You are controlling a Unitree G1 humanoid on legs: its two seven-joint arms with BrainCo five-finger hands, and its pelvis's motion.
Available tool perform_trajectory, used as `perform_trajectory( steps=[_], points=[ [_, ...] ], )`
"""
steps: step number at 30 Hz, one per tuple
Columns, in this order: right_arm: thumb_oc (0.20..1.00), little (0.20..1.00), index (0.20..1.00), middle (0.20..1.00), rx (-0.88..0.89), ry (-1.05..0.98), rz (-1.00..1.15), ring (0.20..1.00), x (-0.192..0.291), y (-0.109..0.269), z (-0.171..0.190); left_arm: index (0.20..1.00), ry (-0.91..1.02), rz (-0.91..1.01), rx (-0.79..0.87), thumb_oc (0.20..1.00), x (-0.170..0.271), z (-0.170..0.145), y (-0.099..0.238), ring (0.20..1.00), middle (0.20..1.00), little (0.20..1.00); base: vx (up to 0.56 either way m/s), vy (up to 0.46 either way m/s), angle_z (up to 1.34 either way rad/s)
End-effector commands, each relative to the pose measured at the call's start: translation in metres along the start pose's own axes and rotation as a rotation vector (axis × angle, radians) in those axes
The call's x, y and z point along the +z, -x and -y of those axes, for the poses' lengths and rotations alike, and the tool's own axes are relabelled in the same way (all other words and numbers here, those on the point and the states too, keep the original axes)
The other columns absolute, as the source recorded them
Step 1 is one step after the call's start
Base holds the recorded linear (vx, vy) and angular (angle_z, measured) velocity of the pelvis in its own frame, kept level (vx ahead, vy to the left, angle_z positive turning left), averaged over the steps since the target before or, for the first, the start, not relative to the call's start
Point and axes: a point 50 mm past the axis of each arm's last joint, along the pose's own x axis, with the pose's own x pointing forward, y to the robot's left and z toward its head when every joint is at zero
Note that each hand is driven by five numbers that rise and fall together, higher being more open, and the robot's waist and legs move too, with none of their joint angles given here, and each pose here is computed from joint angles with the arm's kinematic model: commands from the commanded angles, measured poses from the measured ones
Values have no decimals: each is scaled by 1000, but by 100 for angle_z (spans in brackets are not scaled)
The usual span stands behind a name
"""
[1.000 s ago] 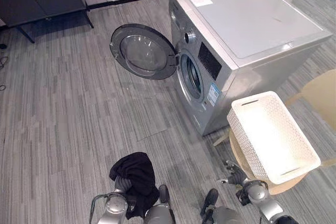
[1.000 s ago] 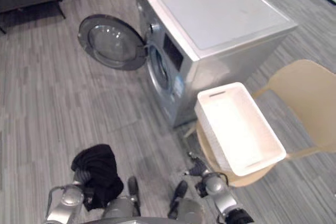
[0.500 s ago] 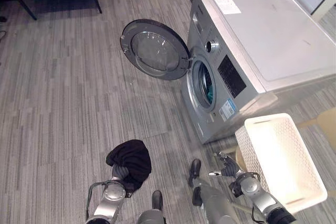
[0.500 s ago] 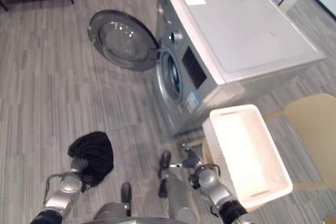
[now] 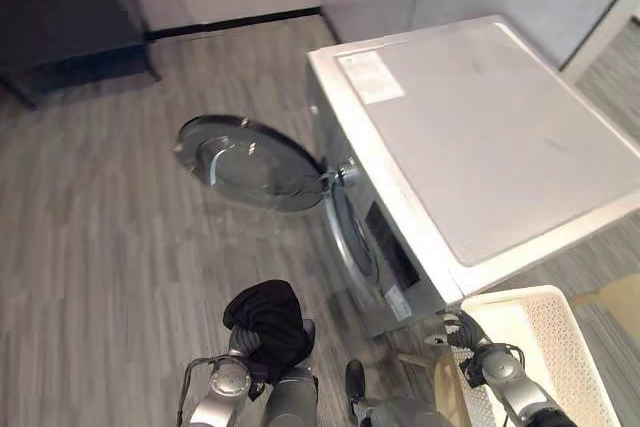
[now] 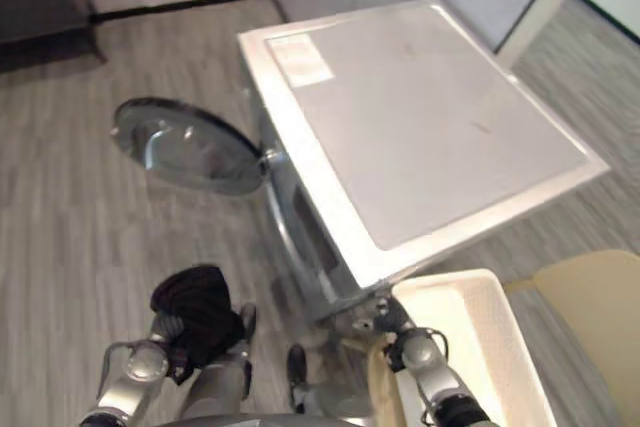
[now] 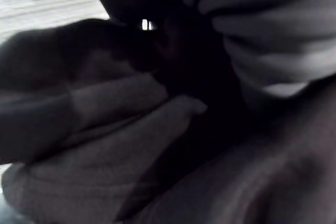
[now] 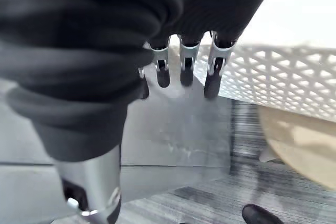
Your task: Grab the laundry basket,head to the washer,open it,put in the laundry and shut it.
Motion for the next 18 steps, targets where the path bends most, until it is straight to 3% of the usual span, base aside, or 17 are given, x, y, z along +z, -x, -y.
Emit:
perform_trajectory(
  steps=[1,8,15,16,17,18],
  points=[
    [1000,1000,1000,1000,-47,-21,-14,1000,-8,3,9,200,-86,89,-27,200,14,-2,1,200,200,200,216,138,-87],
    [1000,1000,1000,1000,-43,-75,0,1000,2,-3,3,200,-91,137,12,200,31,-9,-7,200,200,200,126,160,-44],
    [1000,1000,1000,1000,-23,-74,9,1000,10,-8,-6,200,-52,124,51,200,25,-16,-4,200,200,200,21,38,-135],
    [1000,1000,1000,1000,-25,-65,-2,1000,7,-8,-5,200,-49,115,48,200,22,-15,-3,200,200,200,44,11,-35],
    [1000,1000,1000,1000,-240,-216,-186,1000,-53,13,39,200,133,-25,90,200,-18,-13,10,200,200,200,43,10,-4],
    [1000,1000,1000,1000,-225,-214,-192,1000,-54,13,35,200,132,-34,88,200,-21,-14,11,200,200,200,24,5,8]
  ],
)
